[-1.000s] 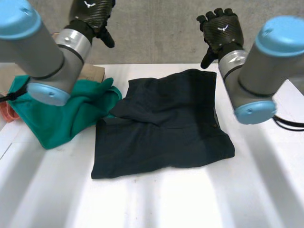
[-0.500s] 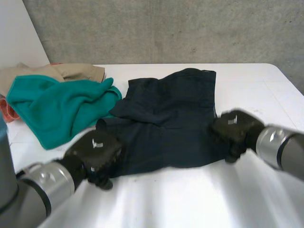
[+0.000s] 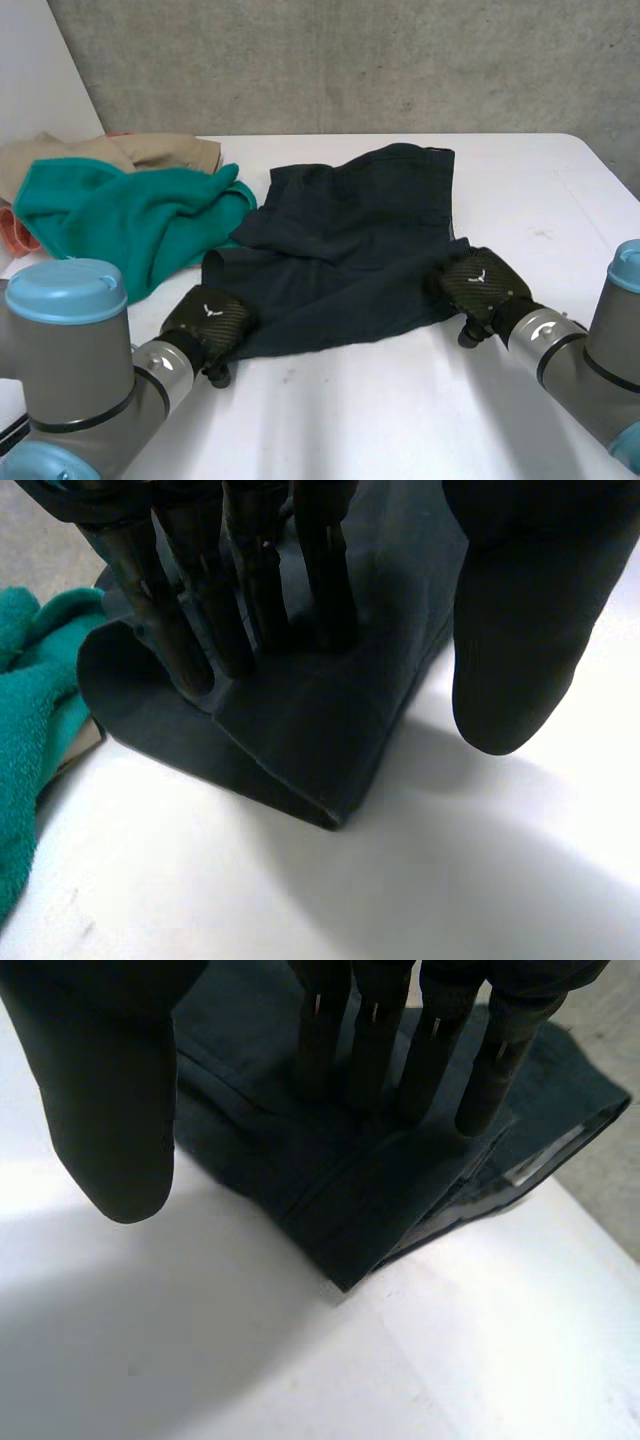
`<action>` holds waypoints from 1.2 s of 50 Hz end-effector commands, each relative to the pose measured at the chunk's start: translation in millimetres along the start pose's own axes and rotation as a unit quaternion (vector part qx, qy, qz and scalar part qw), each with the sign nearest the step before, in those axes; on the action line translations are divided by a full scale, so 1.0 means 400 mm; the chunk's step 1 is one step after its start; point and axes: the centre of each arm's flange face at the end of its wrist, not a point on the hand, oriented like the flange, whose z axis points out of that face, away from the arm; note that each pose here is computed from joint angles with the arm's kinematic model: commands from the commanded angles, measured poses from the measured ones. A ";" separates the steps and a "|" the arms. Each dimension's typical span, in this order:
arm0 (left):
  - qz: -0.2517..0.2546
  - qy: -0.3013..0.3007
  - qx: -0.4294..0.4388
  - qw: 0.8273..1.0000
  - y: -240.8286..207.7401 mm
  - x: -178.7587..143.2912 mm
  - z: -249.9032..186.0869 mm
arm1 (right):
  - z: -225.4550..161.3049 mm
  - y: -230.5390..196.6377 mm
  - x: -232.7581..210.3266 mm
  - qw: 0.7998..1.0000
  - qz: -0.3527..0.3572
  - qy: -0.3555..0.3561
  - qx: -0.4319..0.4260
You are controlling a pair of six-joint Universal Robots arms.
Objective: Fold the laundry.
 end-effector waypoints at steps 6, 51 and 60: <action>0.032 -0.008 0.042 0.999 -0.026 0.009 0.048 | 0.051 -0.007 -0.003 0.999 -0.015 0.011 0.029; 0.084 0.187 -0.077 0.976 -0.128 0.089 -0.301 | -0.262 -0.103 0.031 0.960 -0.148 -0.121 -0.203; 0.093 0.089 -0.003 0.992 -0.160 0.056 -0.127 | -0.162 -0.106 0.067 0.981 -0.079 -0.071 -0.162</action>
